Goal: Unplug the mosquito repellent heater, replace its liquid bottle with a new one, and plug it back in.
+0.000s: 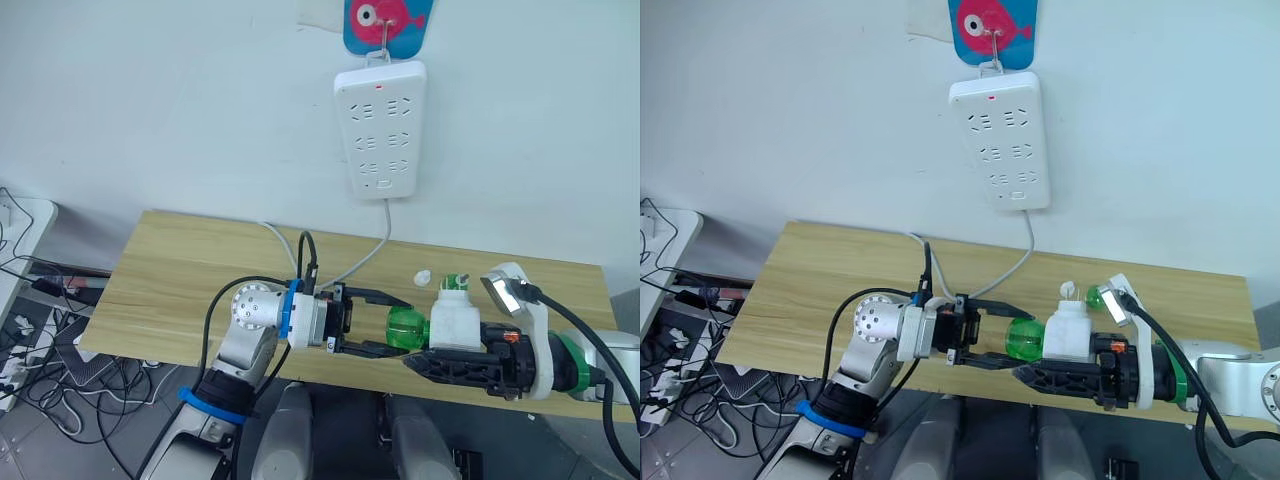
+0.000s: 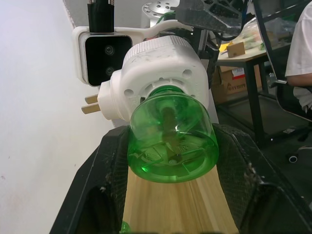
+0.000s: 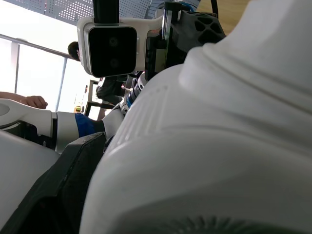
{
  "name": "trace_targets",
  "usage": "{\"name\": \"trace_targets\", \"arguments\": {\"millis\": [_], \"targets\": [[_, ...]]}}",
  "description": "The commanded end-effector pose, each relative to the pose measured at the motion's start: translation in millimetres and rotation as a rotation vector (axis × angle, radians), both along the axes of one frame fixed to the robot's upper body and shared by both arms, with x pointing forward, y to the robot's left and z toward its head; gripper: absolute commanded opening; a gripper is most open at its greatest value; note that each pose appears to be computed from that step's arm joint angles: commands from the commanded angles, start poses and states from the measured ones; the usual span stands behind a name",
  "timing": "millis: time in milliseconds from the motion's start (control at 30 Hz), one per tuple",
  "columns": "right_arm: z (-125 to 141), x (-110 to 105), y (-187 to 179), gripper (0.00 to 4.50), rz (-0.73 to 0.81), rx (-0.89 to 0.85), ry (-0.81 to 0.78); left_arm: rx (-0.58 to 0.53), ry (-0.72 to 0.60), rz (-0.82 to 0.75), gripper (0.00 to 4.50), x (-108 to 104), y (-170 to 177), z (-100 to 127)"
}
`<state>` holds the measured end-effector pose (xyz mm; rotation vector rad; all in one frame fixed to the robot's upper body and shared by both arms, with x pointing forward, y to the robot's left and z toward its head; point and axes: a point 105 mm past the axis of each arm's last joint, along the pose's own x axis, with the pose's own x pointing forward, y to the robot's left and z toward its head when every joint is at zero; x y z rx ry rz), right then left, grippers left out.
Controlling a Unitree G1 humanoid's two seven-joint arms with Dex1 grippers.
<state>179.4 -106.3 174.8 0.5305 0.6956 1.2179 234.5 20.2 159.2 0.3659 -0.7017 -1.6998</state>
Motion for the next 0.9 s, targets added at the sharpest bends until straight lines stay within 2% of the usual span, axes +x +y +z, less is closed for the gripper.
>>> {"name": "trace_targets", "arguments": {"millis": [33,667,767,900], "targets": [[7.5,-10.1,5.4,4.48,0.059,0.032,-0.006,-0.016,-0.026,-0.022,2.23,-4.4,-6.3,3.9],[6.7,-7.8,6.1,4.48,0.047,0.035,-0.004,-0.016,-0.041,-0.021,2.23,-4.7,-5.4,3.2],[6.8,-7.1,5.8,3.95,0.045,0.037,-0.004,-0.016,-0.042,-0.024,2.23,-5.5,-5.3,3.1],[6.6,-7.1,6.0,2.53,0.046,0.036,-0.003,-0.017,-0.041,-0.025,2.23,-6.1,-5.2,3.1]]}}
